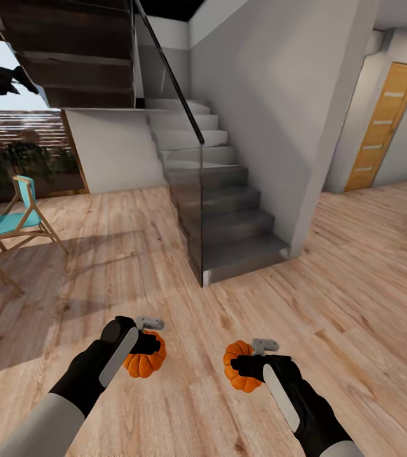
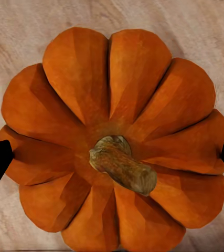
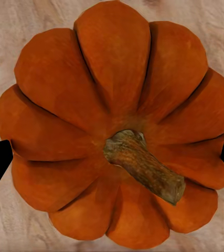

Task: Place each of the two pumpkins and all three candles from the living room inside a cabinet in the living room (use any cabinet), then make sure every cabinet is closed, and position the cauldron so it is next to a table in the living room.

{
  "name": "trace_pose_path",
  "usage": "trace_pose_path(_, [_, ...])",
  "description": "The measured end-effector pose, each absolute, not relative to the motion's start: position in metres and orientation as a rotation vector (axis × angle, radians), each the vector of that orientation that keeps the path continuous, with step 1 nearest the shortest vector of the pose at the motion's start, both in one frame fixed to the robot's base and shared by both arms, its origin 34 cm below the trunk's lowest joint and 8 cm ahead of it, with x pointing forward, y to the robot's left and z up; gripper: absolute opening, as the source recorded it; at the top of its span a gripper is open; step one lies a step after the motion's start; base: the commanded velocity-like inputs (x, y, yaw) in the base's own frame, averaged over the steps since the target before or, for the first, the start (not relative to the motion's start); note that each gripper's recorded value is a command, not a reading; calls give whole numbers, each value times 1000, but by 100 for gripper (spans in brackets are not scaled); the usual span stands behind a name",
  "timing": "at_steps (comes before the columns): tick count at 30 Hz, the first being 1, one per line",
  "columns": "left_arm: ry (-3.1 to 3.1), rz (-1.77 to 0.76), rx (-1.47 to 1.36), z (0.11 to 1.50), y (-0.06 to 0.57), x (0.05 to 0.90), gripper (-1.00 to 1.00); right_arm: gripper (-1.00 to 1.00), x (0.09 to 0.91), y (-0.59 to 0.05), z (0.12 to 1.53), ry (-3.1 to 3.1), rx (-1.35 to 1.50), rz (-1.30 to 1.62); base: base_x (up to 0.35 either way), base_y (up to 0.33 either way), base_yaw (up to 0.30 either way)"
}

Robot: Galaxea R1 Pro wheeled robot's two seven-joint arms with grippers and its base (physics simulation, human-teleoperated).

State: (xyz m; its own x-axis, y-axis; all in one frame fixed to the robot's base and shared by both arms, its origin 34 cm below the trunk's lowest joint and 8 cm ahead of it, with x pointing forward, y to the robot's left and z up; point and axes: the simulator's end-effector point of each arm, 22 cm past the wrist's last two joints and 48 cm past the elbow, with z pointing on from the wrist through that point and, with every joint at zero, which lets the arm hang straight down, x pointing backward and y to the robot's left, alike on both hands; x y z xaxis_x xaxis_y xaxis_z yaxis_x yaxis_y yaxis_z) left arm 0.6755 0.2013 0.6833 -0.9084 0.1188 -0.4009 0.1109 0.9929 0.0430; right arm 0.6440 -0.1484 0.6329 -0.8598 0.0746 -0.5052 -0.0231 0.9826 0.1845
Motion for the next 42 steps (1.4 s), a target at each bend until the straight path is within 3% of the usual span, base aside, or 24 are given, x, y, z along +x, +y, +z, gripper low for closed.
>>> trace_pose_path(42, [2762,24,166,733,202,673,-100,-100,635,-149,677,2650,41,247,0,0,237])
